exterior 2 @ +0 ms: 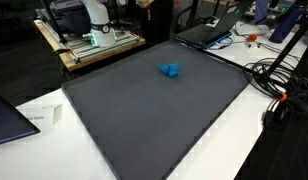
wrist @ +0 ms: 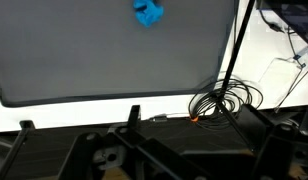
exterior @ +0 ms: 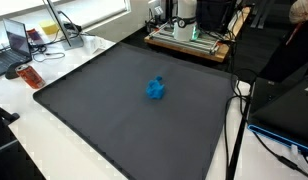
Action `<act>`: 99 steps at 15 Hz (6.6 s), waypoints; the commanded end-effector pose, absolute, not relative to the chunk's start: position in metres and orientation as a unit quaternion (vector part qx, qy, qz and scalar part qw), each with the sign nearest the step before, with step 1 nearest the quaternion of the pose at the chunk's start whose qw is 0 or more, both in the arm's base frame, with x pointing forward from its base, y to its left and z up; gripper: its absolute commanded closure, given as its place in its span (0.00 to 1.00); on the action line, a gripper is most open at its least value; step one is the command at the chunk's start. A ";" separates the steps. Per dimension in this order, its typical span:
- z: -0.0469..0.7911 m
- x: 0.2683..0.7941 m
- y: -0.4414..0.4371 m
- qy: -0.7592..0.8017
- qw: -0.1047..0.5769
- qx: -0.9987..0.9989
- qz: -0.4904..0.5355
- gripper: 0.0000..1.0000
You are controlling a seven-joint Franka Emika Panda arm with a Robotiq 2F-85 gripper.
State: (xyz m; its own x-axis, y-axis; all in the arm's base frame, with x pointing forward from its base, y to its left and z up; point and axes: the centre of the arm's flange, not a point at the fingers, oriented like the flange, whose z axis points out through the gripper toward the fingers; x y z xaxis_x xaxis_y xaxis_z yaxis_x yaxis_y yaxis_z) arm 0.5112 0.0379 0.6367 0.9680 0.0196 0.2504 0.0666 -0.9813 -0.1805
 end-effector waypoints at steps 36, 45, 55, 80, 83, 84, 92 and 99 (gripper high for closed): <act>0.316 0.535 0.093 0.107 -0.030 -0.991 -0.069 0.00; 0.321 0.554 0.123 0.061 -0.022 -0.998 0.020 0.00; 0.292 0.556 0.150 0.030 -0.059 -0.991 0.116 0.00; 0.208 0.590 0.252 0.023 -0.218 -0.972 0.080 0.00; 0.199 0.585 0.272 0.038 -0.243 -0.967 0.064 0.00; 0.196 0.581 0.278 0.043 -0.249 -0.966 0.060 0.00; 0.200 0.537 0.305 0.079 -0.270 -0.960 0.003 0.00; 0.202 0.505 0.290 0.025 -0.279 -0.959 -0.027 0.00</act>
